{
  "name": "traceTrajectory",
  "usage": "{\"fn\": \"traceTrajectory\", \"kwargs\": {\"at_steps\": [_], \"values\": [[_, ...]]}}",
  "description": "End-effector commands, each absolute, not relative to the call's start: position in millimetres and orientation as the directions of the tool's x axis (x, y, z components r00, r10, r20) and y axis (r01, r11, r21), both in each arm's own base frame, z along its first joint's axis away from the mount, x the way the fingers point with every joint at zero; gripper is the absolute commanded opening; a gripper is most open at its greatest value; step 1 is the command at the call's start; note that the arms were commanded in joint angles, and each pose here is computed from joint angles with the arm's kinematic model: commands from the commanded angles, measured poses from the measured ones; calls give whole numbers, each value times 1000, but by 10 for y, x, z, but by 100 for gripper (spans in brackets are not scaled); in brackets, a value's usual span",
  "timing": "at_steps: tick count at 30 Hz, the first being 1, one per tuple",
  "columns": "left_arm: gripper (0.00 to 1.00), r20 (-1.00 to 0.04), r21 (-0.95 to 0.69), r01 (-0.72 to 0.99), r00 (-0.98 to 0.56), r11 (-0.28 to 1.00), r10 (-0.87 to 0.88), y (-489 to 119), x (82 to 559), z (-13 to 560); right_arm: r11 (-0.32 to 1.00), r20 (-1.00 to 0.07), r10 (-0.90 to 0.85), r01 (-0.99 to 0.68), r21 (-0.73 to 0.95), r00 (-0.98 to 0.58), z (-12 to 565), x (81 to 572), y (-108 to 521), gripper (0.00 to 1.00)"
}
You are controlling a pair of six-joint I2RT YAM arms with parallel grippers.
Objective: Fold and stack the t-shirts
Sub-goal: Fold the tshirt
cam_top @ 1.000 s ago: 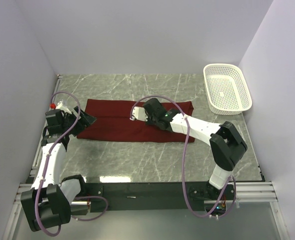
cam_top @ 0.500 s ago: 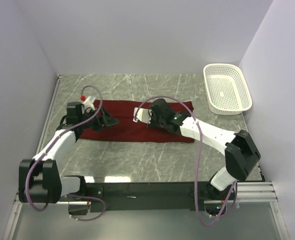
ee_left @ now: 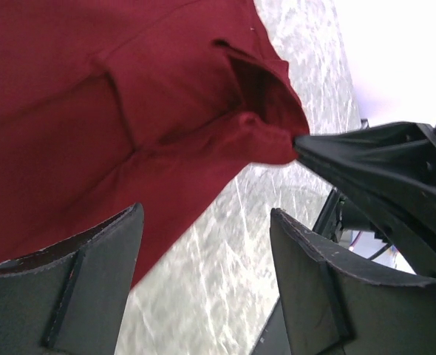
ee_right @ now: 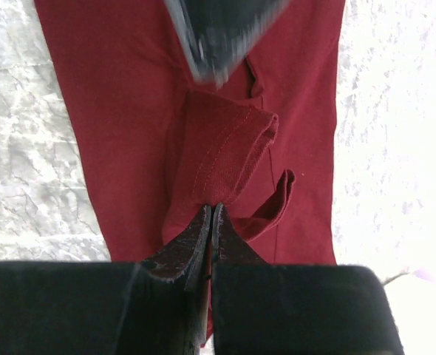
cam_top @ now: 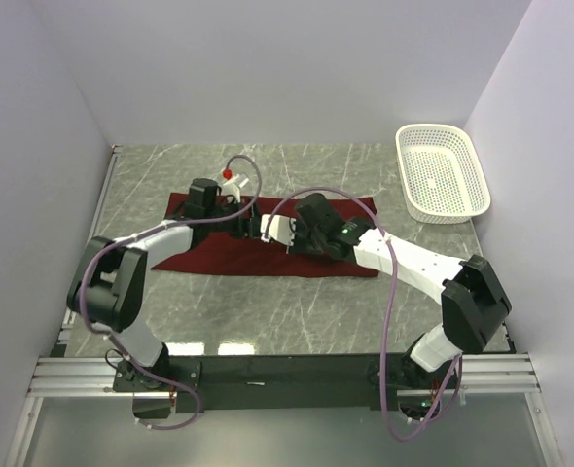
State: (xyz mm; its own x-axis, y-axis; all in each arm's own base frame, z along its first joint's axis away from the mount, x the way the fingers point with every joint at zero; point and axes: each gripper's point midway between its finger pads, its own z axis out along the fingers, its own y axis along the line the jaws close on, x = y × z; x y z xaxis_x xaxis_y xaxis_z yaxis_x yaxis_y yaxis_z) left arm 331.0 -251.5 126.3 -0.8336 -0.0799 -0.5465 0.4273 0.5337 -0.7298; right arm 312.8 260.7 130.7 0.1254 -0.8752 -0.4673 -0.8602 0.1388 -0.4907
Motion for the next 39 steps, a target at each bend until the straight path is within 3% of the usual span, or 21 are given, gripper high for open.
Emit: {"fn": "traceTrajectory", "kwargs": {"at_steps": [1,18,28,39], "values": [[75,-675,-678,595,-736,432,-46,-2718,3479,1524,165,-520,-846,-866,-471,122,1398,3100,2613,0],[76,-722,-667,725,-686,173,92,-3094,3385,1394,205,-588,-803,-880,-429,99,1482,3172,2566,0],[74,-751,-637,756,-653,153,98,-3248,3421,1447,211,-604,-792,-889,-406,88,1472,3195,2577,0],[70,-752,-614,758,-647,220,129,-3243,3521,1267,220,-614,-785,-889,-403,84,1503,3215,2566,0]]}}
